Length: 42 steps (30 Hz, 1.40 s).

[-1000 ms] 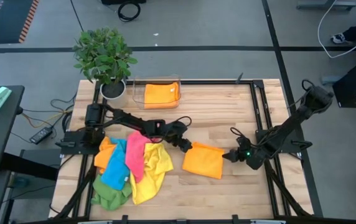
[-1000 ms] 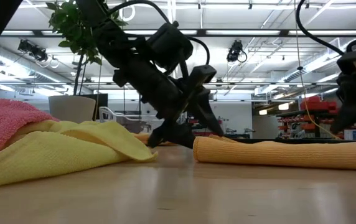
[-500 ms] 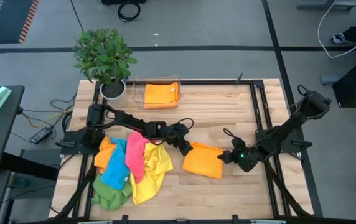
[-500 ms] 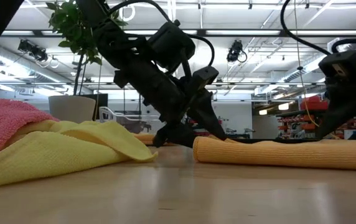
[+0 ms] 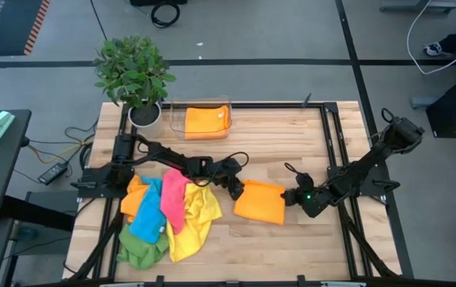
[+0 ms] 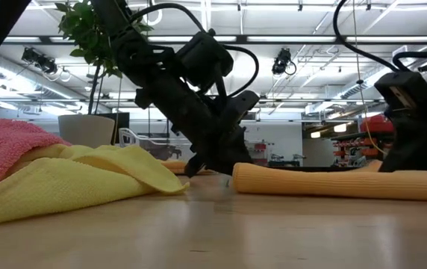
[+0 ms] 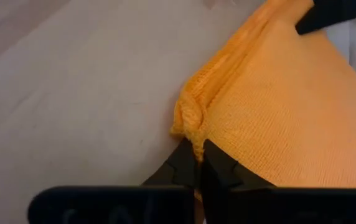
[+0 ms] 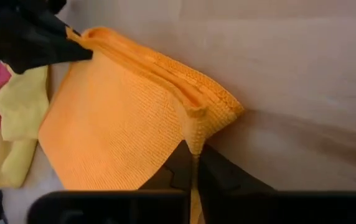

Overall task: Fold microfiber towels
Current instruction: Stack the folded right orange microfiber cloth on top of the orange microfiber cloth in the transparent bin

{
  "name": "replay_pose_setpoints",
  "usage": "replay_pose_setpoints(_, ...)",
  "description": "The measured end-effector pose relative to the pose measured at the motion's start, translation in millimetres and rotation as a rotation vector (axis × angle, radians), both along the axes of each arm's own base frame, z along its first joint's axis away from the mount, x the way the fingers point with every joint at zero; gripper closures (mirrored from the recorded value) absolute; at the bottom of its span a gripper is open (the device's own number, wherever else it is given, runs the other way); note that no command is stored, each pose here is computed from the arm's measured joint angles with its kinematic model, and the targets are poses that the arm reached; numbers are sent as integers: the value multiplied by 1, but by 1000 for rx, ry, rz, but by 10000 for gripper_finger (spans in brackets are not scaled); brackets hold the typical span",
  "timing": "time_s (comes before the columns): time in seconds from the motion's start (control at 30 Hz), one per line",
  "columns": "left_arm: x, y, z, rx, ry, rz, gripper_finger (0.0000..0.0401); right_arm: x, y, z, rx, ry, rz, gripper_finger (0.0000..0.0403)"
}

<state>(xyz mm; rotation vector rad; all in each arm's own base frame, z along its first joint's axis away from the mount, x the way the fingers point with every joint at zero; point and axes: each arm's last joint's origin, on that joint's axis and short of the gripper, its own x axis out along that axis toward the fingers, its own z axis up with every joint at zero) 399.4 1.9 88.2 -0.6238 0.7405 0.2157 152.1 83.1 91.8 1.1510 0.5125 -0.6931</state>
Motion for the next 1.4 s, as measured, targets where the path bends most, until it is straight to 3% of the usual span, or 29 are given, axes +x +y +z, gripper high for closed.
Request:
replay_pose_setpoints(0.37, -3, 11, 25, 93, -40, 19, 392, 16, -2, 18, -141, -10, 27, 400)
replay_pose_setpoints(0.6, -19, 13, 82, 239, -59, 32, 393, 45, -10, 54, -259, 0, 88, 401)
replay_pose_setpoints(0.73, -38, 14, 116, 315, -44, 65, 393, 64, -23, 87, -339, -23, 102, 401)
replay_pose_setpoints(1.1, -101, 25, 186, 514, 29, 281, 393, 117, -100, 180, -502, -93, 148, 402)
replay_pose_setpoints(1.27, -126, 51, 213, 620, 25, 407, 393, 147, -141, 197, -551, -69, 190, 402)
replay_pose_setpoints(1.4, -140, 86, 214, 693, 127, 452, 393, 180, -178, 197, -564, -28, 229, 402)
